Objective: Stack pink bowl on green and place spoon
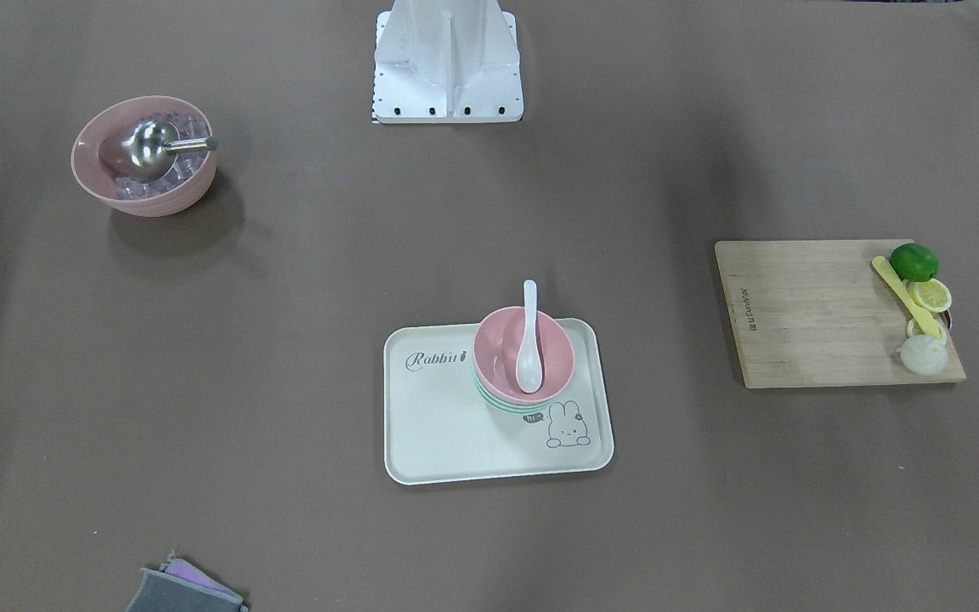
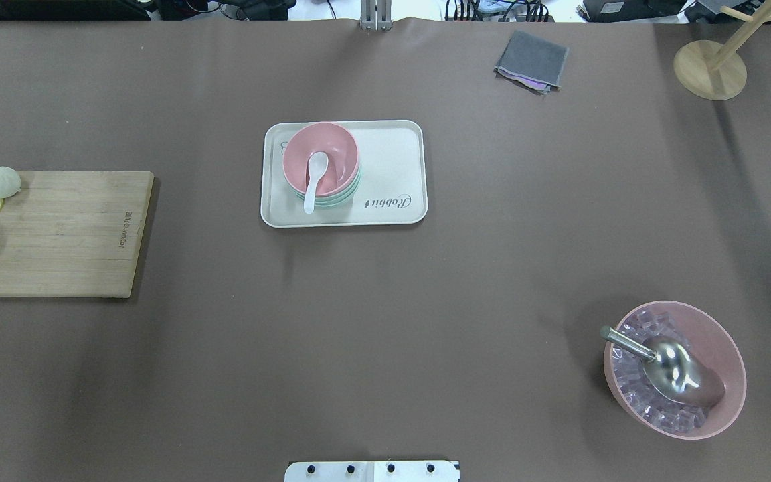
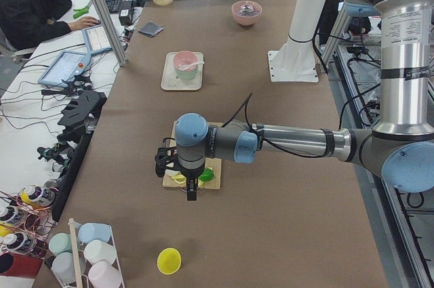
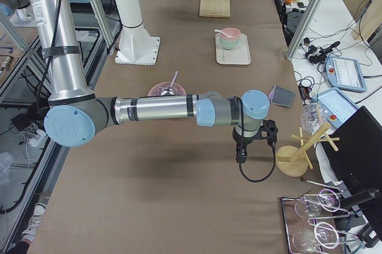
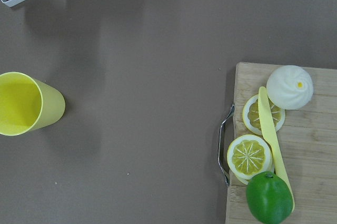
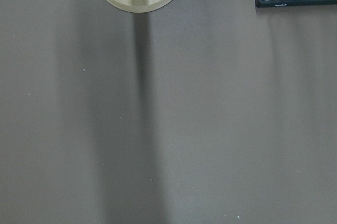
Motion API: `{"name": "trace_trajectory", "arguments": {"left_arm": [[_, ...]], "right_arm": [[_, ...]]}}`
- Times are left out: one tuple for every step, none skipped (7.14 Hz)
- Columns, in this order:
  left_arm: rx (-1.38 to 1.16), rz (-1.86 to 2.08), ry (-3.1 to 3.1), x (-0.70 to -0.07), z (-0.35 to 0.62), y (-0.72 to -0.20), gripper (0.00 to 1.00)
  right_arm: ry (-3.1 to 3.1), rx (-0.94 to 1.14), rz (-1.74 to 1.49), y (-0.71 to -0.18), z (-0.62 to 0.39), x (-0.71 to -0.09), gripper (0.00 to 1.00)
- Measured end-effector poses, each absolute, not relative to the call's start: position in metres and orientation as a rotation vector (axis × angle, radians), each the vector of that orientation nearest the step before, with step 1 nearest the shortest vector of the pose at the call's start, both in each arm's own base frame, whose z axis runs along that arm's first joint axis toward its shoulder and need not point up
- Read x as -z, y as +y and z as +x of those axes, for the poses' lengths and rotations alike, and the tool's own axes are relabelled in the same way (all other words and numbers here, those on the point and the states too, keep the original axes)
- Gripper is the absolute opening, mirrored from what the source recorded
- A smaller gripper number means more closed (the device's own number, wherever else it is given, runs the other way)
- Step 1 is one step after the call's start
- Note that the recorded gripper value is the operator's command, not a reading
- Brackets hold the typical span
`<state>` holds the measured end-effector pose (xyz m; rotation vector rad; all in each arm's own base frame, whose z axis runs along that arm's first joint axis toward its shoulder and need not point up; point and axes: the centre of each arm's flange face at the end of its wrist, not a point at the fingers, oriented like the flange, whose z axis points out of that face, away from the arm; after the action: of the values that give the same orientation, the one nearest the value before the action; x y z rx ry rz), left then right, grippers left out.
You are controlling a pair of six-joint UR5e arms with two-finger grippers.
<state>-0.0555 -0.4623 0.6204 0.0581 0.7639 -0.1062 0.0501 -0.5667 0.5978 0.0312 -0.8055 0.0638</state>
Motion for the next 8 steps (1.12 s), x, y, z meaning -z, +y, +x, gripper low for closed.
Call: {"name": "trace_trajectory", "arguments": {"left_arm": [[0.107, 0.057, 0.765, -0.621, -0.055, -0.462, 0.98], [0.108, 0.055, 0.766, -0.621, -0.055, -0.462, 0.98], [0.108, 0.054, 0.767, -0.622, -0.055, -0.461, 0.98], [0.108, 0.053, 0.767, -0.622, -0.055, -0.461, 0.98], [0.108, 0.052, 0.767, -0.623, -0.055, -0.460, 0.98], [0.108, 0.052, 0.767, -0.623, -0.055, -0.460, 0.98], [0.107, 0.053, 0.766, -0.623, -0.055, -0.461, 0.98], [0.107, 0.054, 0.765, -0.622, -0.055, -0.461, 0.98]], "right_arm": [[-0.811, -0.066, 0.043, -0.564, 0.049, -0.600, 1.00], [-0.815, -0.067, 0.047, -0.562, 0.049, -0.602, 1.00], [-0.819, -0.067, 0.048, -0.561, 0.048, -0.603, 1.00], [-0.820, -0.067, 0.048, -0.561, 0.048, -0.604, 1.00], [-0.820, -0.068, 0.047, -0.561, 0.048, -0.604, 1.00], [-0.820, -0.068, 0.045, -0.559, 0.048, -0.606, 1.00], [-0.820, -0.070, 0.041, -0.557, 0.048, -0.608, 1.00], [-0.820, -0.072, 0.037, -0.554, 0.048, -0.611, 1.00]]}}
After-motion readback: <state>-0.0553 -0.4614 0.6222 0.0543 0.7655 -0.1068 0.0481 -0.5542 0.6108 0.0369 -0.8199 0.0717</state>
